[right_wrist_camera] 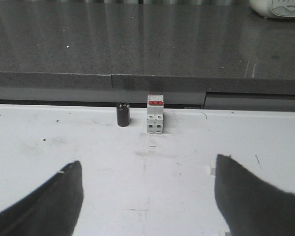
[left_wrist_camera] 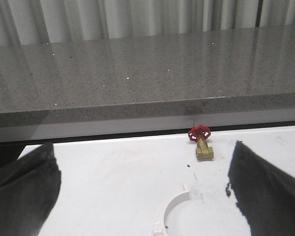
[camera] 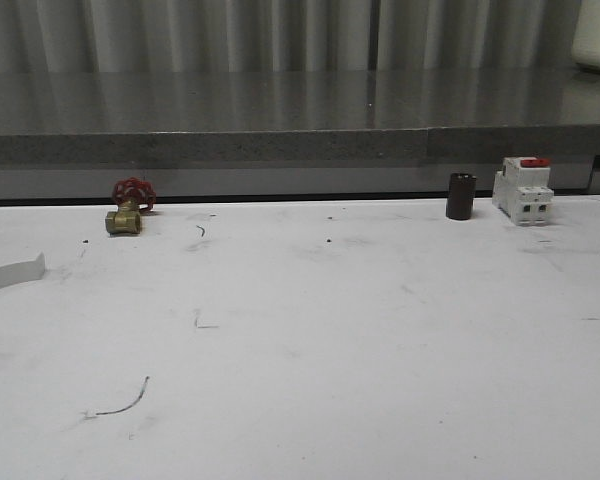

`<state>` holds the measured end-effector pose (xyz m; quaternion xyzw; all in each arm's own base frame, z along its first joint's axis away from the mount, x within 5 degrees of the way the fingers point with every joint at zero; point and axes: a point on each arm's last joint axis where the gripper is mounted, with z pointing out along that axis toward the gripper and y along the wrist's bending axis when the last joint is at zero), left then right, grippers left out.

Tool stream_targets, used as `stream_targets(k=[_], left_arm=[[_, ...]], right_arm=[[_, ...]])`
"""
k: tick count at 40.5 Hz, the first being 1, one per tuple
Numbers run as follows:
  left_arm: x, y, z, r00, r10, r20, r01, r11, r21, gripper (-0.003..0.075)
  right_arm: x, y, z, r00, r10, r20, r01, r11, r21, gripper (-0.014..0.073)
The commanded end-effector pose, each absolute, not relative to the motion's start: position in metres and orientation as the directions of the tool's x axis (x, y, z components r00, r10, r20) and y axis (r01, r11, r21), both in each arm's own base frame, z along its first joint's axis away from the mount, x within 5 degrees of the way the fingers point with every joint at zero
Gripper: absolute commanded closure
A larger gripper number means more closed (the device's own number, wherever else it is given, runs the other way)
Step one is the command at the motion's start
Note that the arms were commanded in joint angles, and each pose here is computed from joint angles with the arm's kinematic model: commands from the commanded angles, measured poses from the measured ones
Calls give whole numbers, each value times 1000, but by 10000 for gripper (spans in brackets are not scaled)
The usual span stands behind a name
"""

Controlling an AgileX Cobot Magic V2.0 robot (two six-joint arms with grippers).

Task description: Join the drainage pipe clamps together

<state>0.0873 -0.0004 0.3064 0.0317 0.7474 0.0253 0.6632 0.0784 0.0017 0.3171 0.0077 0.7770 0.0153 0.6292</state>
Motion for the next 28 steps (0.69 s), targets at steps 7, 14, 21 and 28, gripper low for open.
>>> stream_targets(k=[7,14,21,28], left_arm=[[88,-1,325,-11,70,-997,12,997,70,99],[89,-1,326,-3,51,-999,14,999,51,132],[106,-3,325,-171,3,-985,35,999,-3,169],[151,-5,325,-454,16,-891,55,998,-10,176]], right_arm=[[80,0,335,-103,35,-994,4,999,34,11],[80,0,335,-103,35,-994,4,999,34,11],[80,0,335,-104,35,-994,4,999,34,11],[80,0,334,-106,35,-994,4,999,34,11]])
